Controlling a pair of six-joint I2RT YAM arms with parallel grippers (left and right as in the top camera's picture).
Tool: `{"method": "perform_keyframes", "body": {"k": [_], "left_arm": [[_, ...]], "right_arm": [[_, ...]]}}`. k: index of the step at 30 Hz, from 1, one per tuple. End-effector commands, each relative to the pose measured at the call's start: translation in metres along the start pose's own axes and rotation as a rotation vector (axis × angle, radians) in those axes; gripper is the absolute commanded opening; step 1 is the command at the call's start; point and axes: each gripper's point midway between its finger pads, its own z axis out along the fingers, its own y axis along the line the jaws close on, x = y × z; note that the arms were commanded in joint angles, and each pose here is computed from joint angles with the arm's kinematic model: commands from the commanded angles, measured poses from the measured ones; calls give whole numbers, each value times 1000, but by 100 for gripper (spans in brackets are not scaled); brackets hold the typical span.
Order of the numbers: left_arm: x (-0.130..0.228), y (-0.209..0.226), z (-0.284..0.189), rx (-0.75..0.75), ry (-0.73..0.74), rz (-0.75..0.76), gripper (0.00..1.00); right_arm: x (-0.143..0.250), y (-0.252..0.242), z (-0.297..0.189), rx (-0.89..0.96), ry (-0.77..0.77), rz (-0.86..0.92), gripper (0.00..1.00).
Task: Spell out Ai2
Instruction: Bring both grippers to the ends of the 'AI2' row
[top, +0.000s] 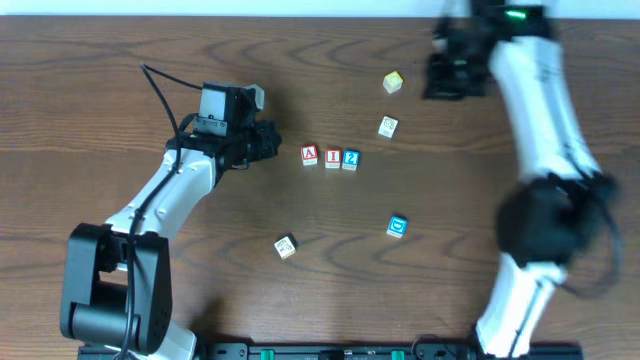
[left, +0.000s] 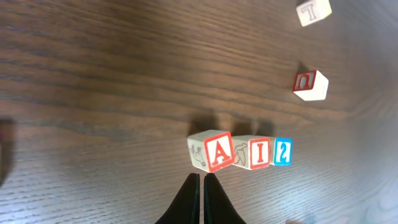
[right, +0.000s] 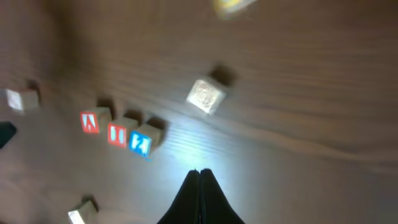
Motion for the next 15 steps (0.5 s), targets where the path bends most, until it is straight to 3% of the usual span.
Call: {"method": "perform_keyframes", "body": {"k": [1,8,15], "left_arm": [[-18,6,-3,-18,-37,-1,6],[-10,18,-3,-31,6,53,6],[-5,27,17,-22,34,98,6]], "right_arm": [[32,-13,-16,-22,-38,62,2],[77,37,50,-138,28,88,2],[88,82,77,-83,38,-3,2]]}}
